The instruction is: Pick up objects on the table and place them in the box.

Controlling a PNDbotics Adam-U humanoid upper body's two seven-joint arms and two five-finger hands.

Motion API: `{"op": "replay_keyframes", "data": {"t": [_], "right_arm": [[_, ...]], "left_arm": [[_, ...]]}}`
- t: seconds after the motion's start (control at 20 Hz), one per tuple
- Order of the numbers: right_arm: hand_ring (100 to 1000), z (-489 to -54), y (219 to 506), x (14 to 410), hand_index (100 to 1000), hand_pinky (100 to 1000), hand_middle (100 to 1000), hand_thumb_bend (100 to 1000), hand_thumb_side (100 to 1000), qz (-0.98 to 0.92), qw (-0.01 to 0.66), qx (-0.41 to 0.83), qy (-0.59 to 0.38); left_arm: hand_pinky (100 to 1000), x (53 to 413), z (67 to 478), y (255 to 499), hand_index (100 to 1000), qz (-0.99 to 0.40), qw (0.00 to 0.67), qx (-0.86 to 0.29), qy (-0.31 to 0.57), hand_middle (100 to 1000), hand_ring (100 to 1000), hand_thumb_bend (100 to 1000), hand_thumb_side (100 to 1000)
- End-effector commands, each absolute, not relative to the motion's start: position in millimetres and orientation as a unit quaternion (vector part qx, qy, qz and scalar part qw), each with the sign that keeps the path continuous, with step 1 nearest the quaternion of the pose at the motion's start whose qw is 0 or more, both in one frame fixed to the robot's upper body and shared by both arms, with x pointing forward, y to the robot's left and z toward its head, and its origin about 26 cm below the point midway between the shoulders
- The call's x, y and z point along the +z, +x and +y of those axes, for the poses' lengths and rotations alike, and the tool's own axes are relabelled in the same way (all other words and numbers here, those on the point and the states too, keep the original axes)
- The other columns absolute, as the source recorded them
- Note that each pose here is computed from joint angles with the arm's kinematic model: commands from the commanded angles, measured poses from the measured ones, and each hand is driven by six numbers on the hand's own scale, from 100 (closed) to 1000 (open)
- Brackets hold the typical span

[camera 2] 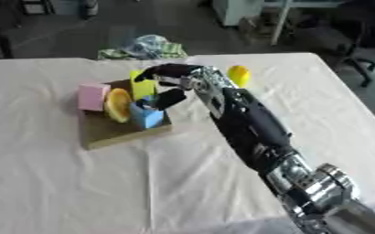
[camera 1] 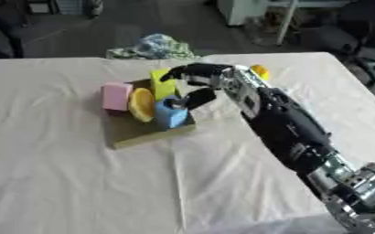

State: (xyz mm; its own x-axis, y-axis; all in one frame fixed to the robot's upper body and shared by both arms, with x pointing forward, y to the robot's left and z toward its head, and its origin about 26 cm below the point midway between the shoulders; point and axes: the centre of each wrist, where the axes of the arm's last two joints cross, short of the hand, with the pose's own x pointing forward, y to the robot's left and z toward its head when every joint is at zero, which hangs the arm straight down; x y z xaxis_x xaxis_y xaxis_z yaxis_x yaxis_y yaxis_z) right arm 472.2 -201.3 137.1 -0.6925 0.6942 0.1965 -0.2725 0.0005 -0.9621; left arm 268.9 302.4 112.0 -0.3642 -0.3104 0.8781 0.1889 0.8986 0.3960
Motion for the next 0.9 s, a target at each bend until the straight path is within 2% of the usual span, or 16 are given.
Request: {"op": "replay_keyframes", "data": {"t": [0.05, 0.15, 0.35, 0.5, 0.9], "right_arm": [[961, -219, 473, 166, 1000, 940, 950, 333, 754, -0.629, 0.349, 0.668, -0.191], [957, -232, 473, 171, 1000, 927, 950, 332, 699, -0.635, 0.364, 0.650, -0.203], [964, -279, 478, 172, 1000, 911, 969, 316, 530, -0.620, 0.427, 0.603, -0.262], [954, -316, 477, 161, 1000, 901, 963, 296, 480, -0.599, 0.485, 0.561, -0.302], [930, -376, 468, 117, 1000, 885, 939, 288, 541, -0.538, 0.618, 0.438, -0.370]], "left_arm": [[723, 117, 303, 269, 789, -0.799, 0.555, -0.227, 0.041, 627, 522, 177, 869], [723, 117, 303, 269, 789, -0.799, 0.556, -0.227, 0.041, 627, 521, 173, 873], [723, 115, 305, 268, 789, -0.797, 0.558, -0.226, 0.045, 626, 521, 172, 875], [724, 115, 305, 268, 789, -0.797, 0.558, -0.227, 0.044, 626, 521, 172, 876], [724, 118, 304, 269, 789, -0.796, 0.555, -0.237, 0.043, 625, 520, 169, 880]]}}
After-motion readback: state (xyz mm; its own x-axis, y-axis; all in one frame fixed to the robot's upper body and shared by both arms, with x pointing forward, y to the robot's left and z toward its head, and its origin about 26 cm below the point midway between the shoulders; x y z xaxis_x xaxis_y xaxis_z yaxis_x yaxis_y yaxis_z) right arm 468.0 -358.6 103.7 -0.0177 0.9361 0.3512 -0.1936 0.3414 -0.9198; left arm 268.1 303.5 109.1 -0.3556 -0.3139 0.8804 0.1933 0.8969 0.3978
